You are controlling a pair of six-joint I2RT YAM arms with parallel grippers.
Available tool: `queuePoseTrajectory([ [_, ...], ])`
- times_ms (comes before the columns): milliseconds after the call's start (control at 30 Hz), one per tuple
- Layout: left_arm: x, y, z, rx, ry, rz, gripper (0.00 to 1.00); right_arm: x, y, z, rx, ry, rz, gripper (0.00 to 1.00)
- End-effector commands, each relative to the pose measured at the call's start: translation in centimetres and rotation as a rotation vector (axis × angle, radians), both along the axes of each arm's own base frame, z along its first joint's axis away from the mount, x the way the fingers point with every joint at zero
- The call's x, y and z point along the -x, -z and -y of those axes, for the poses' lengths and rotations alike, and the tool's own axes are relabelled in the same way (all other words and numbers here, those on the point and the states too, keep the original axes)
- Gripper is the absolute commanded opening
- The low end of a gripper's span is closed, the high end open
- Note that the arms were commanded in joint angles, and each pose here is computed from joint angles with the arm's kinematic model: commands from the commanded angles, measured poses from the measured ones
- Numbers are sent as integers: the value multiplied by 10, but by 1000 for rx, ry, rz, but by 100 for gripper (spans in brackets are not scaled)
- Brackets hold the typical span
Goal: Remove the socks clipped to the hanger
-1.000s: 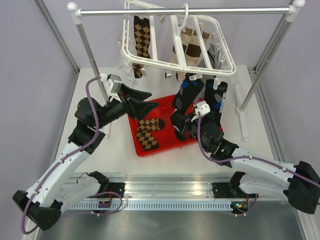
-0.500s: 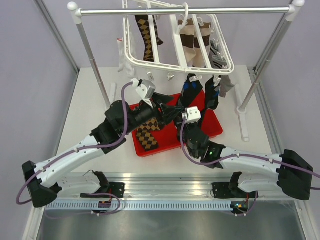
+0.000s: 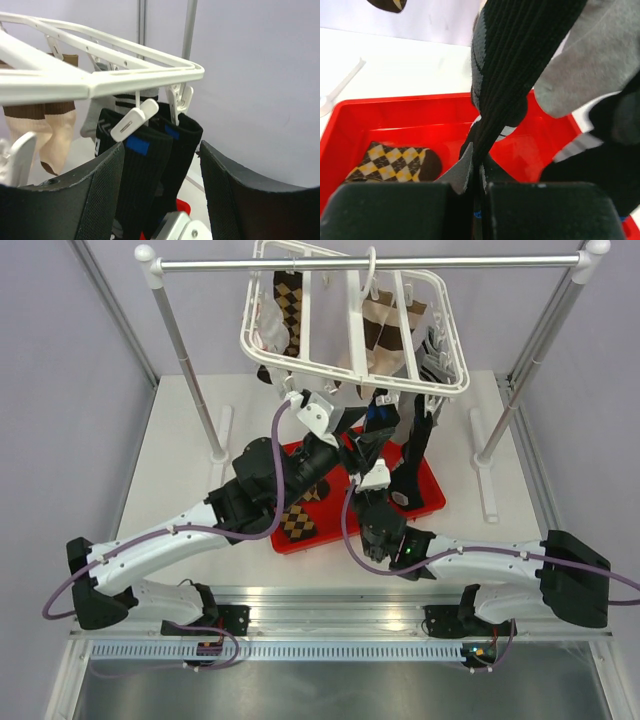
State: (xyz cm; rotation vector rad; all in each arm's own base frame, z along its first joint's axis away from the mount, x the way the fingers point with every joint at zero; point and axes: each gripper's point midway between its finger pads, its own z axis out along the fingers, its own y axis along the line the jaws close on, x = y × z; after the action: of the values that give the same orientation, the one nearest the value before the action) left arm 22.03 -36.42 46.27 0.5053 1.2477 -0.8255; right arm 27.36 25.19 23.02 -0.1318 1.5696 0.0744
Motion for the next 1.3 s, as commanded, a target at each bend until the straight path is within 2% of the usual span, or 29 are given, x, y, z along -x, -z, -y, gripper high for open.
queuePoseTrajectory([
  [0, -9, -28, -7, 10, -109, 79, 66, -1, -19, 1, -4, 60, 42, 1],
  [167, -12, -28, -1, -4, -144, 81, 66, 0, -17, -1, 41, 96, 52, 1],
  [433, -30, -24, -3, -56, -350, 85, 61, 3, -17, -2, 85, 172, 55, 1],
  [700, -38, -25, -8, -83, -497, 95, 55, 5, -19, -11, 106, 167, 67, 1],
  [1100, -38, -35, -18, -41, -540, 101, 49, 7, -12, -19, 139, 169, 65, 1],
  [1267, -39, -33, -18, -47, -551, 103, 38, 7, -12, -20, 139, 169, 65, 1],
])
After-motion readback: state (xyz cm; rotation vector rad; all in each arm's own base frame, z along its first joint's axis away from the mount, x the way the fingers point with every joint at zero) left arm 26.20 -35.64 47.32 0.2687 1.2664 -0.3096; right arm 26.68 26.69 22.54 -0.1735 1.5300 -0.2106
